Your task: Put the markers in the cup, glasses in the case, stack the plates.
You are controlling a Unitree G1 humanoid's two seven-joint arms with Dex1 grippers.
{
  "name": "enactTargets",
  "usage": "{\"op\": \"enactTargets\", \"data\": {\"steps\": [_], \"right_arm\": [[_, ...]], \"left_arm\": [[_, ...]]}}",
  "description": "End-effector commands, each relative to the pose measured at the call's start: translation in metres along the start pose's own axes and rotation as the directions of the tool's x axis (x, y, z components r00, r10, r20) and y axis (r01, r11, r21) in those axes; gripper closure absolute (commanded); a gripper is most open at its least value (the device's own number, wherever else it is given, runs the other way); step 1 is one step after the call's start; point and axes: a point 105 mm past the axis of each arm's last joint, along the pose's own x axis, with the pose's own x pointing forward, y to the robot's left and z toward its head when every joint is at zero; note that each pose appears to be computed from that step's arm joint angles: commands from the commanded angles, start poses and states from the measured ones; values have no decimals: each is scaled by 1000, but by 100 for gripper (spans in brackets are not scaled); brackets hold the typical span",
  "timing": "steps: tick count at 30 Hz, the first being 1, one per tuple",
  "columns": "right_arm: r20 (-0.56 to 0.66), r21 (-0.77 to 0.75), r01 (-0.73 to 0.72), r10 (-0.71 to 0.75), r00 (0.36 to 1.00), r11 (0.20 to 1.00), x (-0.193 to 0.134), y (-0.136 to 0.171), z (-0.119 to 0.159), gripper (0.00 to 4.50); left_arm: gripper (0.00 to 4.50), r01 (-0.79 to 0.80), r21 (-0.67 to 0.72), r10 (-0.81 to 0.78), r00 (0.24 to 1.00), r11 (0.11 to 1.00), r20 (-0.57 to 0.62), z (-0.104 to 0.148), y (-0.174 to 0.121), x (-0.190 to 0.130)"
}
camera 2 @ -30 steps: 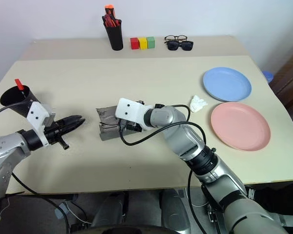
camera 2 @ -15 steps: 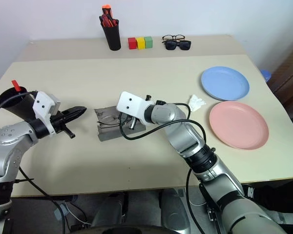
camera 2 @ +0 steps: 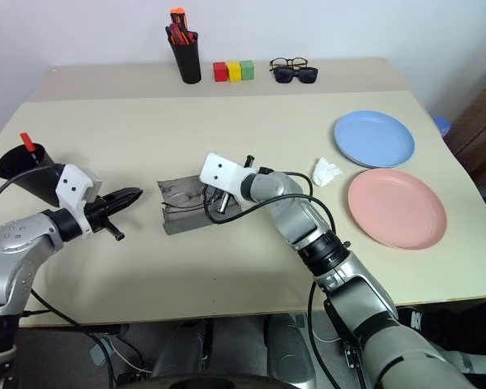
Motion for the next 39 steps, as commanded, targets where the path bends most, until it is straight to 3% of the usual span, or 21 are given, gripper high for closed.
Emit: {"op": "enactTargets", "data": {"steps": [1,6,15,22,39], "right_arm": [[65,-65,-60,65,996,996,-10,13,16,448],[63,-116,-120,128,990,986,-19,29,14,448],[77,-127,-111,121,990,986,-22,27,18,448],[20,-98,-134,136,990,986,-9,32,2,448],[31,-169,-118,124,992,979,-11,14,5,448]], "left_arm": [[446,-25,40,24,999,999,38,12,2,-7],[446,-25,39,24,999,999,34,11,1,-7],[446,-15,42,14,1000,999,28,9,0,-3],[446,-9,44,8,1000,999,30,9,-2,-1],[446,-48,26,47,997,998,56,9,1,-2]]}}
